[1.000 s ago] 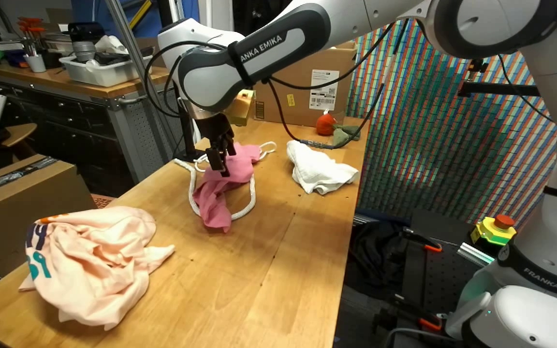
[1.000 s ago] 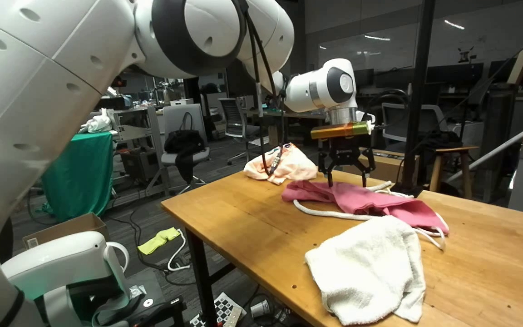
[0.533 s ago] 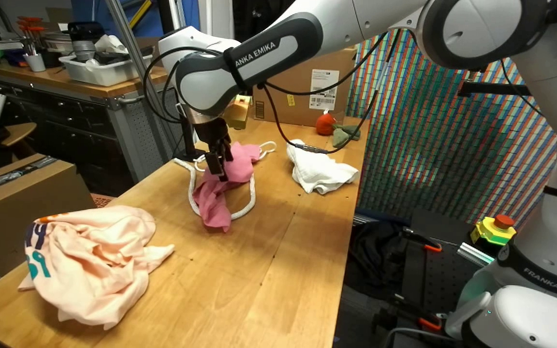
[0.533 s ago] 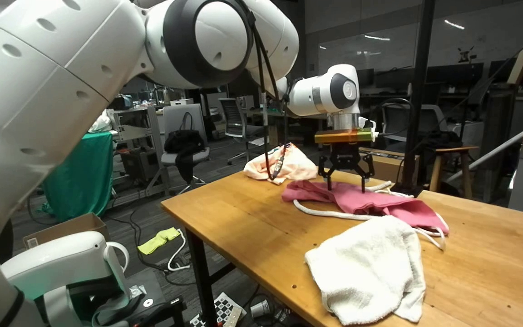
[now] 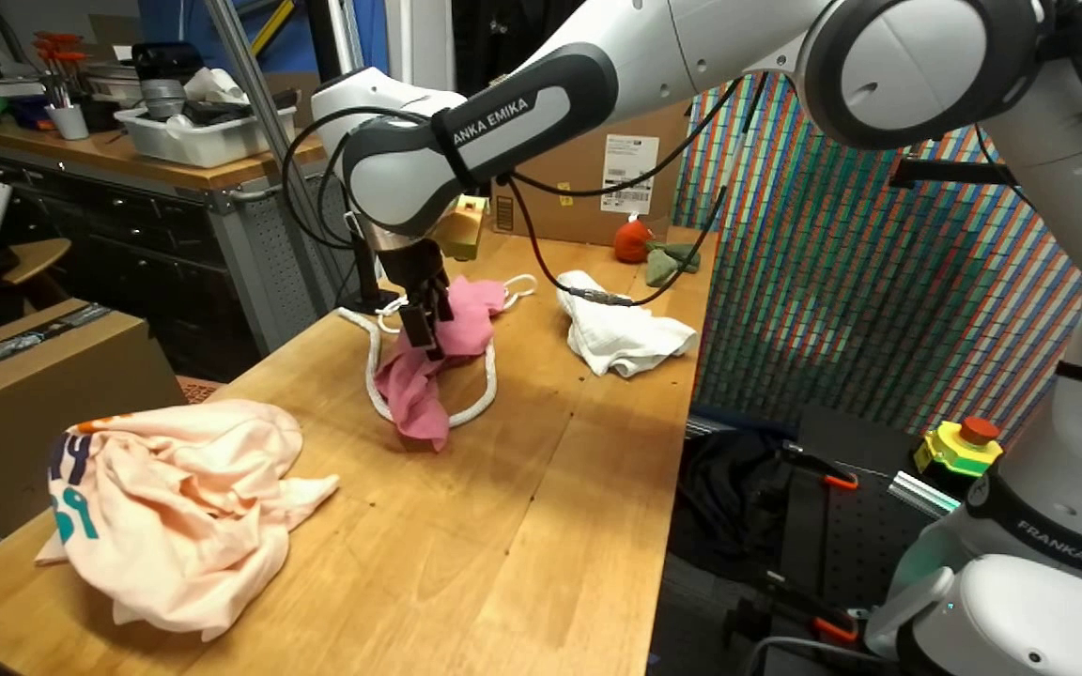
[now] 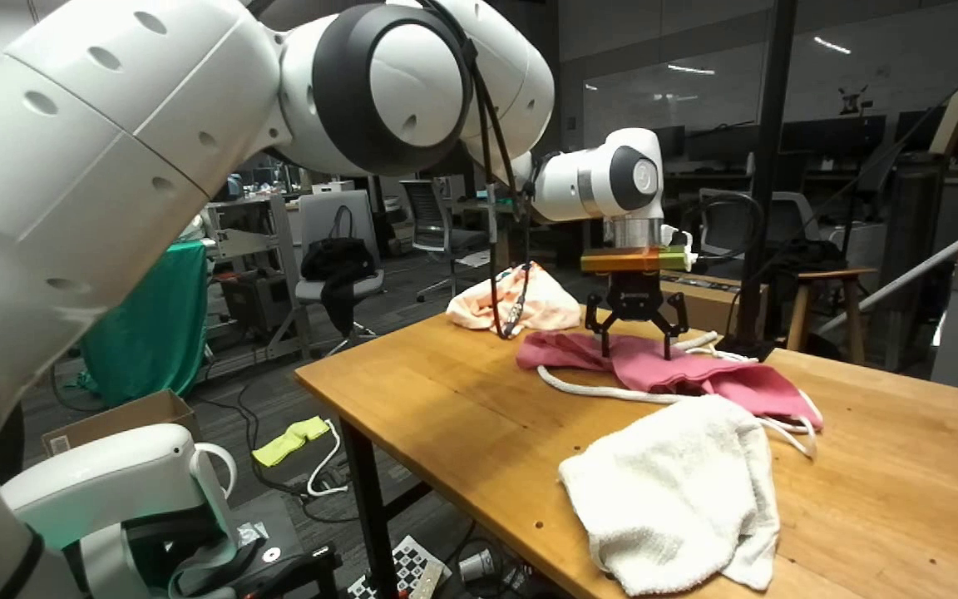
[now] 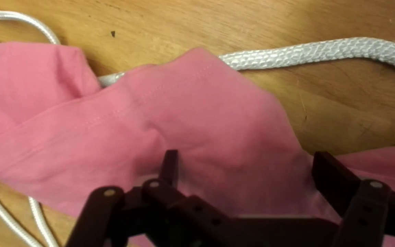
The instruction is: Spread the objects that are on the table, where the orange object and pink cloth moved to the right, white towel and smaller rope to remain on the center, light pink object and bigger rope moved to the left
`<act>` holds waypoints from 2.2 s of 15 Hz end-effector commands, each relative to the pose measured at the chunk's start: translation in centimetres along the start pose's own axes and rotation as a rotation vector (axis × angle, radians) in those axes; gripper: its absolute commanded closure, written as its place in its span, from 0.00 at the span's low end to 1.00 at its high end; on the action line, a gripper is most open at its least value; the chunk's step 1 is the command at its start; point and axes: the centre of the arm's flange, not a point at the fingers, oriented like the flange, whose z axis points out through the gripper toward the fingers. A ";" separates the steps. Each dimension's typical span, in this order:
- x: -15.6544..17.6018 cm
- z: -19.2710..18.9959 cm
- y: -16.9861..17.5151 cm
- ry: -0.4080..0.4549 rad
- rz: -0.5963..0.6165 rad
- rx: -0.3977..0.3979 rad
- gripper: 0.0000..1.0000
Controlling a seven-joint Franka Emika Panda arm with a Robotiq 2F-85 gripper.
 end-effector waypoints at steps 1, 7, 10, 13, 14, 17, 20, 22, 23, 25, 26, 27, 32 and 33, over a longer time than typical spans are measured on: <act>1.2 1.1 0.7 -0.011 0.014 0.001 0.00; 1.2 1.6 0.4 -0.023 0.029 -0.013 0.34; 1.1 0.8 0.4 -0.023 0.042 -0.019 0.58; 0.7 0.0 0.6 -0.044 0.072 -0.035 0.80; 0.5 -0.4 0.7 -0.051 0.088 -0.048 0.87; -0.2 -1.6 1.3 -0.055 0.130 -0.086 0.96; -0.8 -3.4 2.1 -0.043 0.189 -0.134 0.96; -1.3 -4.9 2.9 -0.029 0.237 -0.165 0.97; -1.5 -5.6 3.2 -0.019 0.260 -0.177 0.97; -2.1 -7.6 4.2 0.013 0.320 -0.201 0.97; -2.4 -8.6 4.8 0.032 0.354 -0.206 0.97; -2.7 -9.8 5.3 0.050 0.388 -0.208 0.97; -4.3 -14.9 8.4 0.165 0.600 -0.246 0.97; -4.4 -15.5 9.1 0.185 0.650 -0.256 0.97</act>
